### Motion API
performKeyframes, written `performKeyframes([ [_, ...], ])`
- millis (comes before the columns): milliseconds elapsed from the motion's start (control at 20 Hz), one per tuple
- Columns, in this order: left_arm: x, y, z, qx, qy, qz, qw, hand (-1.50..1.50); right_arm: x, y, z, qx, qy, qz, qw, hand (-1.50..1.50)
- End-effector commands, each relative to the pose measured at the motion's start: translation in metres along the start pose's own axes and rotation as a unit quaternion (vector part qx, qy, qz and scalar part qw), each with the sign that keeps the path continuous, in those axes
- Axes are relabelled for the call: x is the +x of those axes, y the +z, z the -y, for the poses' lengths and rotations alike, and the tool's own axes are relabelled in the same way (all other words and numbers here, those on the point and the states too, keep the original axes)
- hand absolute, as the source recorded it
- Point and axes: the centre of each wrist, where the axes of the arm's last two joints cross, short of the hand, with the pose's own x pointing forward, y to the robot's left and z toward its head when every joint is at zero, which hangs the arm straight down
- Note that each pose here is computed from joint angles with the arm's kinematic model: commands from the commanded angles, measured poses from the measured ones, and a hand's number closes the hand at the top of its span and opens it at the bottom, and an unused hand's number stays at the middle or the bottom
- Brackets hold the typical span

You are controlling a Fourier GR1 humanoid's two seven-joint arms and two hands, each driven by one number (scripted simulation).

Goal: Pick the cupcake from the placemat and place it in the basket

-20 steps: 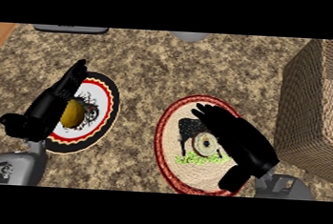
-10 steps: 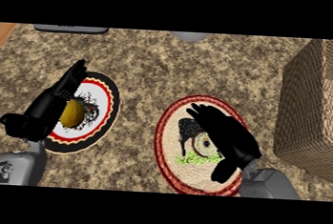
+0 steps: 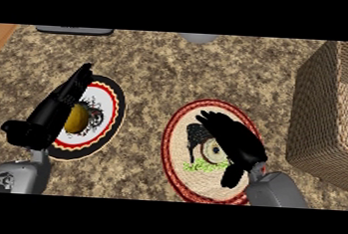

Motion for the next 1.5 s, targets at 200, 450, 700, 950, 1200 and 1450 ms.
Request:
performKeyframes([
  [200, -0.009, -0.010, -0.006, -0.014, 0.007, 0.004, 0.9999, 0.00, 0.007, -0.022, -0.023, 0.060, 0.019, 0.015, 0.998, 1.50],
  [450, -0.001, -0.005, -0.013, 0.001, -0.003, 0.005, 1.0000, 0.00, -0.020, -0.012, -0.030, 0.048, 0.035, 0.022, 0.998, 1.50],
  [700, -0.013, 0.009, 0.006, 0.001, 0.004, 0.012, 0.9999, 0.00, 0.007, -0.014, -0.044, 0.035, 0.099, 0.059, 0.993, 1.50],
  [950, -0.018, 0.014, -0.012, 0.014, 0.001, -0.008, 0.9999, 0.00, 0.001, 0.049, -0.058, -0.020, 0.026, -0.145, 0.989, 1.50],
  [1200, 0.000, 0.000, -0.007, 0.012, 0.001, -0.003, 0.9999, 0.00, 0.018, 0.099, -0.062, -0.093, 0.007, -0.207, 0.974, 1.50],
  [1450, -0.017, 0.008, 0.009, 0.001, 0.002, 0.009, 1.0000, 0.00, 0.043, 0.127, -0.053, -0.149, -0.056, -0.178, 0.971, 1.50],
])
